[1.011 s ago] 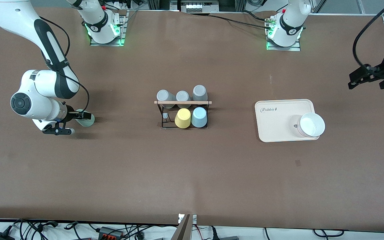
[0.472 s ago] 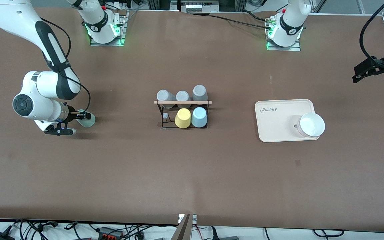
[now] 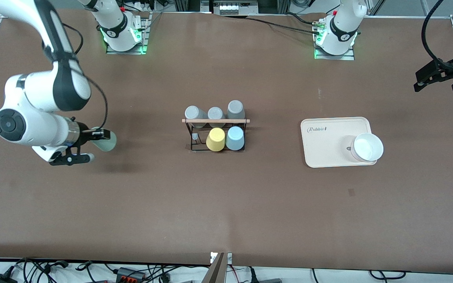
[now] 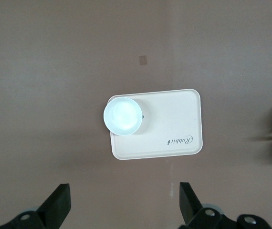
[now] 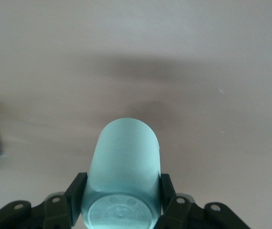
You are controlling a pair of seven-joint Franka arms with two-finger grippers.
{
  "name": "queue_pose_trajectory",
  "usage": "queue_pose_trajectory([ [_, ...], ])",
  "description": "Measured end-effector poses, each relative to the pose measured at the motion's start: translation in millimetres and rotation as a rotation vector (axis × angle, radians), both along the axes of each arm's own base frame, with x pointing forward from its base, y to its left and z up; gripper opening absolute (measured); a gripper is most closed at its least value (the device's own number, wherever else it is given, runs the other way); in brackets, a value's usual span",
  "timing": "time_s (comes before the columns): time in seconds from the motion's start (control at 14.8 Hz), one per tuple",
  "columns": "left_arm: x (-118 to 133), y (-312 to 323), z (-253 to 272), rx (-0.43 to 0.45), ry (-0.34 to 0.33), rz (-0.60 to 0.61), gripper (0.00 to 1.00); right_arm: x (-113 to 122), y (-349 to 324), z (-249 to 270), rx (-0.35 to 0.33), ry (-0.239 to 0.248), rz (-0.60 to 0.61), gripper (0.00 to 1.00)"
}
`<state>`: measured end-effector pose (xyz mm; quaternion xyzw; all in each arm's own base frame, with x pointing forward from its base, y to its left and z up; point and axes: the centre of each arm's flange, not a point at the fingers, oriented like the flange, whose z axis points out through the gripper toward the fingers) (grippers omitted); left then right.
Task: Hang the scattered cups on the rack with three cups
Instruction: 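Carry the pale teal cup to the rack with the right gripper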
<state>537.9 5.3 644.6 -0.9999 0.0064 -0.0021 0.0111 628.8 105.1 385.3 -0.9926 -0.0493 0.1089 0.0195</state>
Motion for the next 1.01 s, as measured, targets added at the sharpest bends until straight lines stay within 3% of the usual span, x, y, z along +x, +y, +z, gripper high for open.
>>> queue_pose_trajectory([
  [0.2, 4, 0, -8, -0.001, 0.017, 0.001, 1.0, -3, 72, 29, 0.026, -0.039, -0.038, 0.66],
  [0.61, 11, 1, -22, -0.002, 0.046, 0.008, 1.0, -23, 193, 37, 0.002, -0.065, -0.2, 0.66],
  [1.01, 11, 5, -21, -0.002, 0.045, 0.015, 1.0, -31, 260, 26, 0.016, -0.106, -0.314, 0.66],
])
